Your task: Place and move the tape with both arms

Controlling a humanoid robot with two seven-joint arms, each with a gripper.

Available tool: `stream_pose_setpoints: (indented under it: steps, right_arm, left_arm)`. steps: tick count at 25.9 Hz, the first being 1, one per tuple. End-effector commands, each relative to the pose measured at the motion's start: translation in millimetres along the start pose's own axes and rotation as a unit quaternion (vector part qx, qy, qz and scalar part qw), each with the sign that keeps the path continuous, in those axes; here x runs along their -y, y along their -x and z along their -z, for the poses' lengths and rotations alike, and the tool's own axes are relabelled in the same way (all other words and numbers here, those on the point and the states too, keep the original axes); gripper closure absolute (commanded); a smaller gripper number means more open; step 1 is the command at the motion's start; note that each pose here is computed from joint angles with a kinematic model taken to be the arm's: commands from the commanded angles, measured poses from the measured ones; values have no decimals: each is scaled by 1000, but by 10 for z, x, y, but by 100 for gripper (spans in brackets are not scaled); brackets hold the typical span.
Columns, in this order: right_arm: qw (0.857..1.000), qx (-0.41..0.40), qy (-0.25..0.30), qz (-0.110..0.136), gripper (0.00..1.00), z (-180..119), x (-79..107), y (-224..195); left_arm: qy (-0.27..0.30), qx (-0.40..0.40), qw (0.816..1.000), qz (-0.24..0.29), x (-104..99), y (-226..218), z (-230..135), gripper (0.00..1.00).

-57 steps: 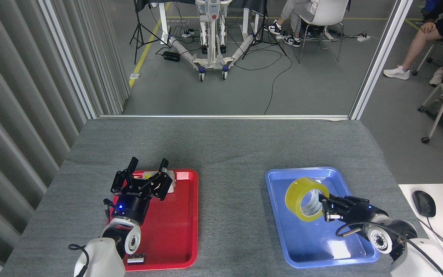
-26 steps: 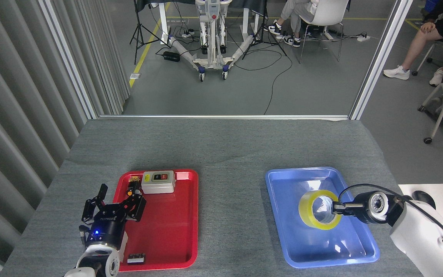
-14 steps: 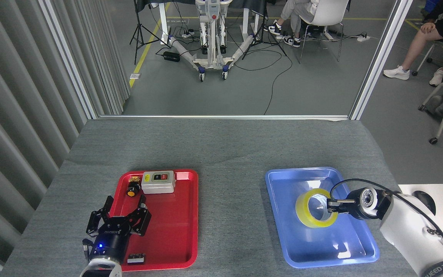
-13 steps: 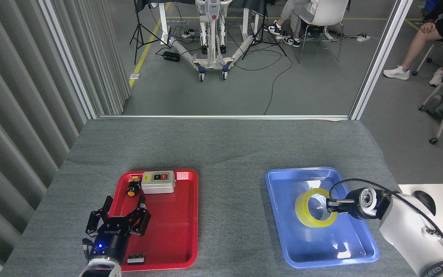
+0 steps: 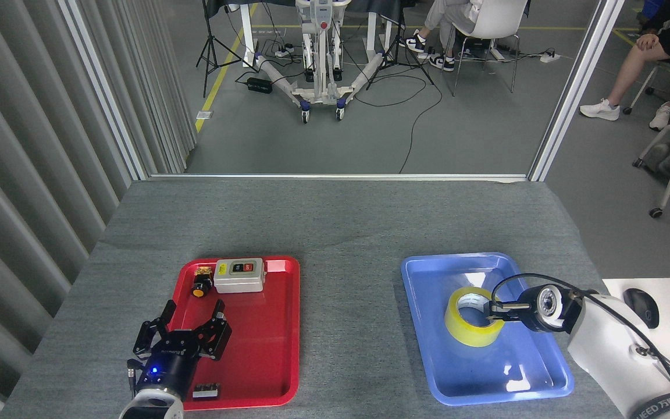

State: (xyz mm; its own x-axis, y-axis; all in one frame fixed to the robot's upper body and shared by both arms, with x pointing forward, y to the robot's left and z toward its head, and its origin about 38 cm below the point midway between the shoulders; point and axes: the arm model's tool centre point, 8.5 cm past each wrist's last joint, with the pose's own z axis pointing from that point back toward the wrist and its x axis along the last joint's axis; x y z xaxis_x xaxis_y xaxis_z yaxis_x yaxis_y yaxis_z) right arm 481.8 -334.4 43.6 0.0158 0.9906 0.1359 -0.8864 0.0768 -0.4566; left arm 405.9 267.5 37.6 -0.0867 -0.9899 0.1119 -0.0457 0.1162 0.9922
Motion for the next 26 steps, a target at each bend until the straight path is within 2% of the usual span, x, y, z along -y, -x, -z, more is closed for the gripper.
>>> stream_pose_setpoints:
  steps: [1,4,7,9,14,17,20,23,26]
  right_arm:
    - [1000,2,6,-1,37,4,1,-6]
    - [999,8,31,-16,26,-17,45,-67]
    - [995,13,88,-42,17,-135,205,-172]
    - [992,10,119,-43,5,-155,219,-126]
    - [973,-7,215,-83,2,-244,213,-51]
    - [951,-12,296,-88,2,-294,94,-26]
    - [918,-6,384,-102,1,-295,-60,-112]
    - [889,8,443,-114,1,-324,-281,-104]
    - [864,22,491,-107,1,-412,-522,-62]
  left_arm:
    - [-1,7,1000,1,-45,-12,23,0]
    - [-10,20,1000,2,-116,-13,23,0]
    - [-8,20,1000,2,-124,-19,19,0]
    - [-7,19,1000,2,-122,-17,14,0]
    - [-9,20,1000,2,-117,-18,3,0]
    - [-10,21,1000,2,-124,-16,8,0]
    - [-14,22,1000,3,-160,-21,41,0]
    - [-17,24,1000,3,-185,-22,62,0]
    - [-26,27,999,3,-255,-39,127,0]
